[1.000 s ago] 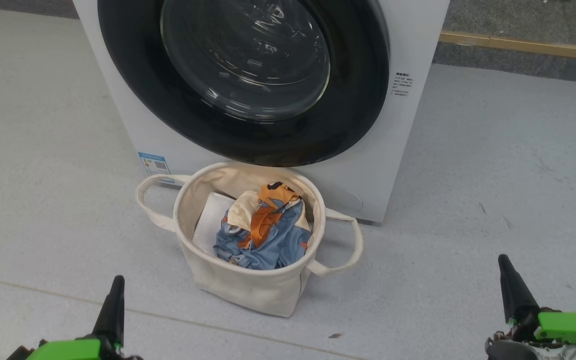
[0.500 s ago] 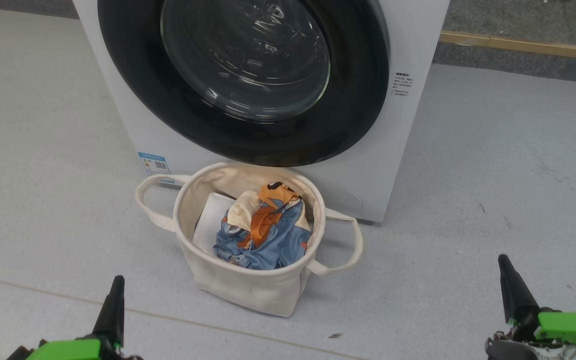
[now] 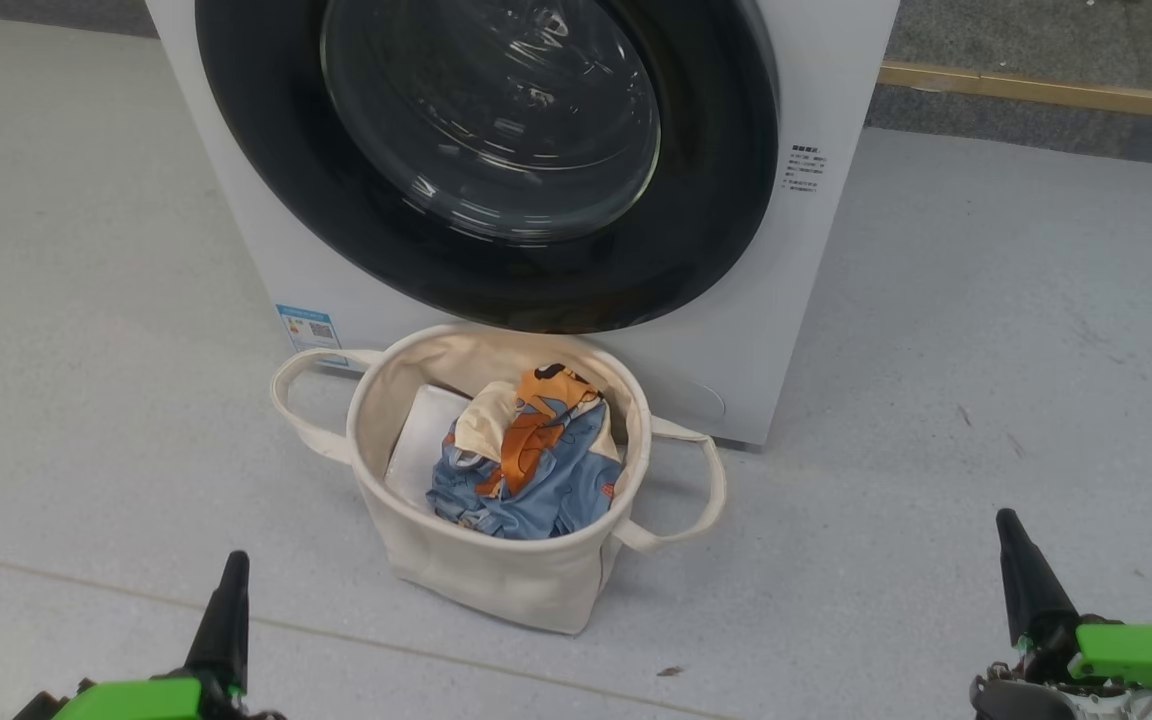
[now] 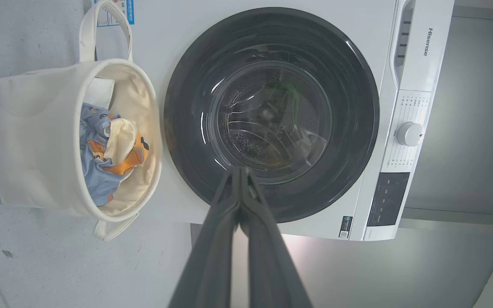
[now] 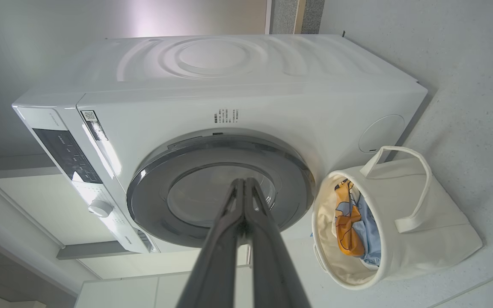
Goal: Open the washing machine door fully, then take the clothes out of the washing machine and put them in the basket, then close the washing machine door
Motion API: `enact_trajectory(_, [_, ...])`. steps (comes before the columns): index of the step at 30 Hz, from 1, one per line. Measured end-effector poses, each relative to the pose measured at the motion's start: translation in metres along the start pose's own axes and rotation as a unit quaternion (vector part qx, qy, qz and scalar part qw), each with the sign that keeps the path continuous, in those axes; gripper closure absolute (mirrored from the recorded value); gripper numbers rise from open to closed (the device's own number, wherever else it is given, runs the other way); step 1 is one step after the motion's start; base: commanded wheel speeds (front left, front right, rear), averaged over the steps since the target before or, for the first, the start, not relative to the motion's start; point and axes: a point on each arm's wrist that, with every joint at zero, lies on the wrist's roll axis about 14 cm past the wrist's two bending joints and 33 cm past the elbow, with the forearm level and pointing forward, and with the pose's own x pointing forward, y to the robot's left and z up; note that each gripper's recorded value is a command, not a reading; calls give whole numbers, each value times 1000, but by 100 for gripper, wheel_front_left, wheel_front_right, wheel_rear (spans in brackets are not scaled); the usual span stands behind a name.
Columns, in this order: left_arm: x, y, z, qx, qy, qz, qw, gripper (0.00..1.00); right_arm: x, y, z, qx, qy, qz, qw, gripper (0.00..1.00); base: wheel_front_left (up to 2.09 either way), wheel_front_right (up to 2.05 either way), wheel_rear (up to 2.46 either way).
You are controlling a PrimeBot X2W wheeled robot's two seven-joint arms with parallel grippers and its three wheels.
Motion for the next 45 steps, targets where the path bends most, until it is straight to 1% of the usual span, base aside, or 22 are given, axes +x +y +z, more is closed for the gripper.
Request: enact_trajectory(45, [0, 0, 0, 0, 0, 0, 1000, 100, 0, 0, 0, 0, 0, 0, 1000, 100, 0, 0, 0])
